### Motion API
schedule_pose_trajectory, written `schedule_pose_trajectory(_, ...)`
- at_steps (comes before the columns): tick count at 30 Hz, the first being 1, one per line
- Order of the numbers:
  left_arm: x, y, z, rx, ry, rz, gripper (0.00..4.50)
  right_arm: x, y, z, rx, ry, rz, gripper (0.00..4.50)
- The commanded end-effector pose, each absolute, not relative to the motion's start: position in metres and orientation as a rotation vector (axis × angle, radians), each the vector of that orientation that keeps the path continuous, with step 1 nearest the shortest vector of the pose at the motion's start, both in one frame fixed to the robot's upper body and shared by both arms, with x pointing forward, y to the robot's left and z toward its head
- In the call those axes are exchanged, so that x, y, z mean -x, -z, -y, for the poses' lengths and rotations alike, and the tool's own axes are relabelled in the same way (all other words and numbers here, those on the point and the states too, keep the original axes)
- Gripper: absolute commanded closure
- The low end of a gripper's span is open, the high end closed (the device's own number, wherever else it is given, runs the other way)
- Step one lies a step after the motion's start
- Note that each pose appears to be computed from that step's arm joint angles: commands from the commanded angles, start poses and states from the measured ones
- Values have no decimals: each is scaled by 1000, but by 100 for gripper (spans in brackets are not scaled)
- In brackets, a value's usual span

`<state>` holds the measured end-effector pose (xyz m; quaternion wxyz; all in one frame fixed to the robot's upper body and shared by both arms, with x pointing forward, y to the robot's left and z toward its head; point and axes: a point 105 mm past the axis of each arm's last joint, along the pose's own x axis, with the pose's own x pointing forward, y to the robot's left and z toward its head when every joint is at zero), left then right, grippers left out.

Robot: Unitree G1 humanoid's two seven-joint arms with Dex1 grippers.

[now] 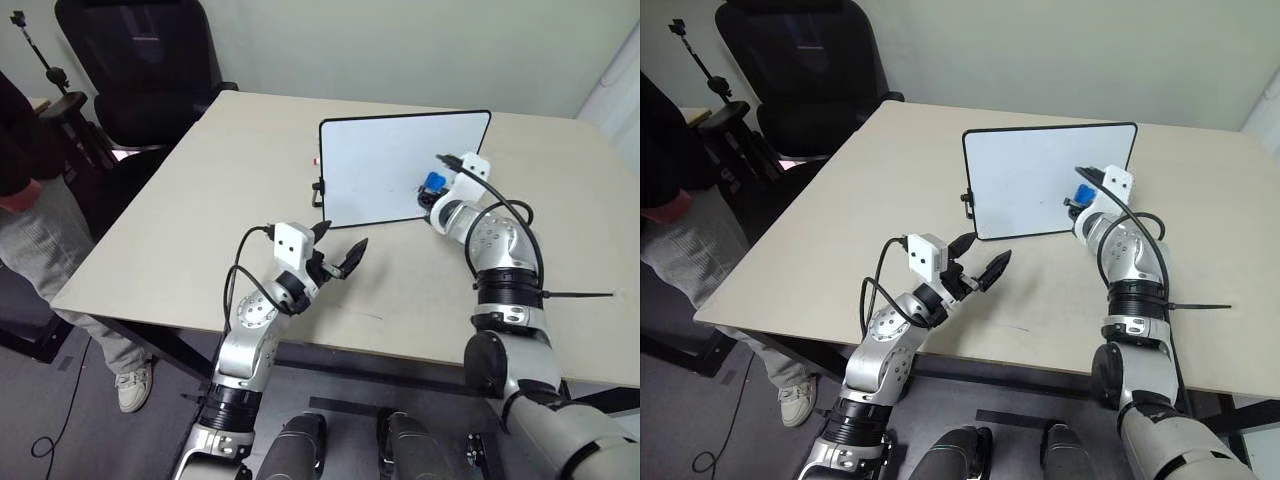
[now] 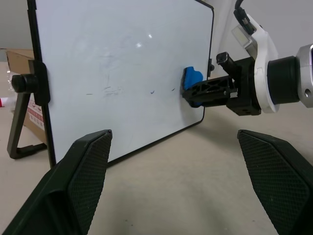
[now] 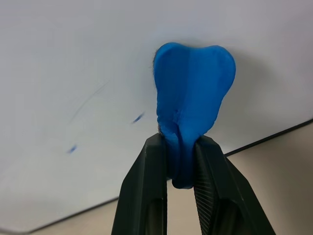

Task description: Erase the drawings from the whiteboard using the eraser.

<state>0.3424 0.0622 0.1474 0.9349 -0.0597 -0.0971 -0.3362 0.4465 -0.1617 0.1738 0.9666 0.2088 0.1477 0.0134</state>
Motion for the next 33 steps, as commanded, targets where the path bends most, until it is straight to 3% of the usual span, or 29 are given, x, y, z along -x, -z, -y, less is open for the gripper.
schedule_pose_trajectory(1, -341, -159, -60, 123, 696, 251, 0, -447, -194, 156, -405, -60, -241, 408)
schedule_pose_trajectory(11, -339, -159, -58, 129, 695, 250, 0, -426, -166, 91, -249, -263, -368, 408)
schedule_pose_trajectory(17, -339, -159, -61, 126, 686, 250, 0, -419, -180, 72, -260, -364, -327, 408)
schedule_pose_trajectory(33, -340, -160, -63, 126, 687, 249, 0, -439, -195, 125, -345, -160, -256, 408)
